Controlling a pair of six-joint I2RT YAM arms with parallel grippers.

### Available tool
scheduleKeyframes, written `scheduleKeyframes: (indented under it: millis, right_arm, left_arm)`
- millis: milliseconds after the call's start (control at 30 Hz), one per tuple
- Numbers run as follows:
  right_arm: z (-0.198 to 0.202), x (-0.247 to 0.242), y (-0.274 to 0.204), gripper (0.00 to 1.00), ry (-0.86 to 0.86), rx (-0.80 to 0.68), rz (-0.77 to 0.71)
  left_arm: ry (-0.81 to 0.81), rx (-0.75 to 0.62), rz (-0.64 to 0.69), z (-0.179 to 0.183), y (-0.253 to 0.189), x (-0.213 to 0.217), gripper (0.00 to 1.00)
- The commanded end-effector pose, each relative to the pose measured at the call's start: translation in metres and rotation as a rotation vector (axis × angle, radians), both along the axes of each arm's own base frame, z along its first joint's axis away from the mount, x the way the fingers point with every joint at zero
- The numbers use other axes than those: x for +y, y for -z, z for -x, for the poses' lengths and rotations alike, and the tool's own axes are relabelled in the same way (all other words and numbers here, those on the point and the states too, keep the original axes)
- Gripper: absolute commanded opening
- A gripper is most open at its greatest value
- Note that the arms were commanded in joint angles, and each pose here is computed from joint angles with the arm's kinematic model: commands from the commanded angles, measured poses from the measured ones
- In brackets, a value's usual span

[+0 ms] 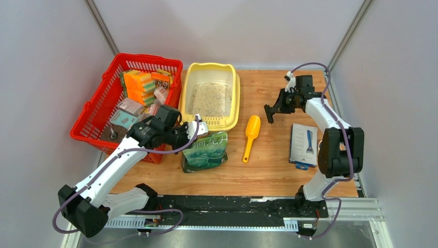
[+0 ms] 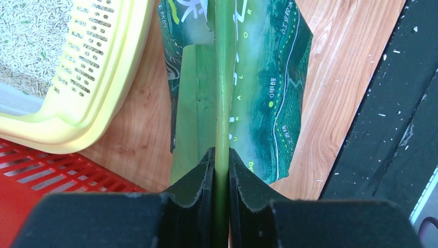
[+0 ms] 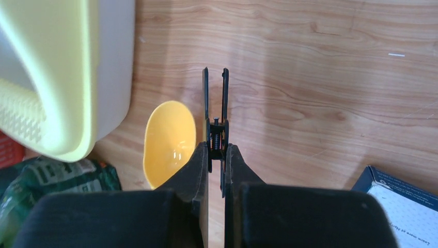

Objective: Fill the litter box with clean litter

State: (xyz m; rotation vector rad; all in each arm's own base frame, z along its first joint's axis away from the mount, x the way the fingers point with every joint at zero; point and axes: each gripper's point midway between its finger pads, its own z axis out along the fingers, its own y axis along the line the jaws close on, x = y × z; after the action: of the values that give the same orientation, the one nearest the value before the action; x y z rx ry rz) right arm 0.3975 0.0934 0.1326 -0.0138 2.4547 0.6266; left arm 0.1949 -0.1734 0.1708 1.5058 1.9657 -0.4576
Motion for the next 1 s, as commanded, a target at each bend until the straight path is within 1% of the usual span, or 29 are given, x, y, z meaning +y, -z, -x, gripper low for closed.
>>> scheduleKeyframes:
  millis: [0,133,200,300,400,467,500,533,567,600,633,667,700,733,833,867,967]
  right_arm:
    - [-0.029,-0.011,0.016,0.0,0.136,0.007,0.031]
    - [-0.013,-0.024,0.042,0.0,0.198,0.095,0.098]
    - [0.002,-0.029,0.057,0.0,0.219,0.139,0.124]
    - [0.015,-0.024,0.07,0.0,0.201,0.167,0.096]
    - [0.023,-0.012,0.073,0.0,0.179,0.186,0.035]
    - [0.032,-0.014,0.08,0.01,0.198,0.213,0.045]
    - [0.034,-0.018,0.082,0.03,0.219,0.22,0.056]
    - [0.039,-0.02,0.087,0.08,0.222,0.233,0.07]
    - [0.041,-0.022,0.086,0.11,0.228,0.229,0.079]
    - [0.043,-0.025,0.087,0.15,0.234,0.23,0.083]
    - [0.044,-0.026,0.086,0.3,0.238,0.23,0.084]
    - [0.046,-0.026,0.086,0.37,0.227,0.23,0.084]
    - [0.045,-0.028,0.082,0.5,0.227,0.222,0.08]
    - [0.044,-0.028,0.079,0.56,0.221,0.215,0.081]
    - [0.033,-0.032,0.06,0.7,0.221,0.167,0.074]
    - [0.022,-0.041,0.048,0.72,0.241,0.132,0.054]
    - [0.009,-0.046,0.026,0.75,0.218,0.061,0.055]
  left_arm:
    - [-0.001,-0.009,0.006,-0.004,0.001,-0.001,0.2]
    - [-0.003,-0.024,-0.004,-0.007,-0.001,0.0,0.2]
    - [-0.003,-0.029,-0.013,-0.008,-0.001,0.001,0.2]
    - [-0.008,-0.032,-0.022,-0.011,0.0,0.001,0.2]
    - [-0.008,-0.03,-0.023,-0.013,-0.001,0.0,0.2]
    - [-0.006,-0.026,-0.022,-0.012,-0.001,0.0,0.2]
    - [-0.006,-0.021,-0.023,-0.012,0.0,0.0,0.2]
    - [-0.003,-0.02,-0.019,-0.012,0.0,-0.001,0.2]
    - [-0.004,-0.019,-0.018,-0.012,0.0,-0.001,0.2]
    - [-0.003,-0.016,-0.018,-0.011,0.001,-0.002,0.2]
    - [-0.004,-0.017,-0.016,-0.011,0.001,-0.002,0.2]
    - [-0.004,-0.014,-0.017,-0.011,0.002,-0.001,0.2]
    - [-0.004,-0.014,-0.017,-0.011,0.002,-0.001,0.2]
    - [-0.003,-0.015,-0.015,-0.01,0.002,-0.001,0.2]
    - [-0.001,-0.011,-0.018,-0.009,0.002,0.0,0.2]
    - [0.0,-0.01,-0.016,-0.009,0.002,-0.001,0.2]
    - [-0.001,-0.012,-0.016,-0.008,0.0,0.0,0.2]
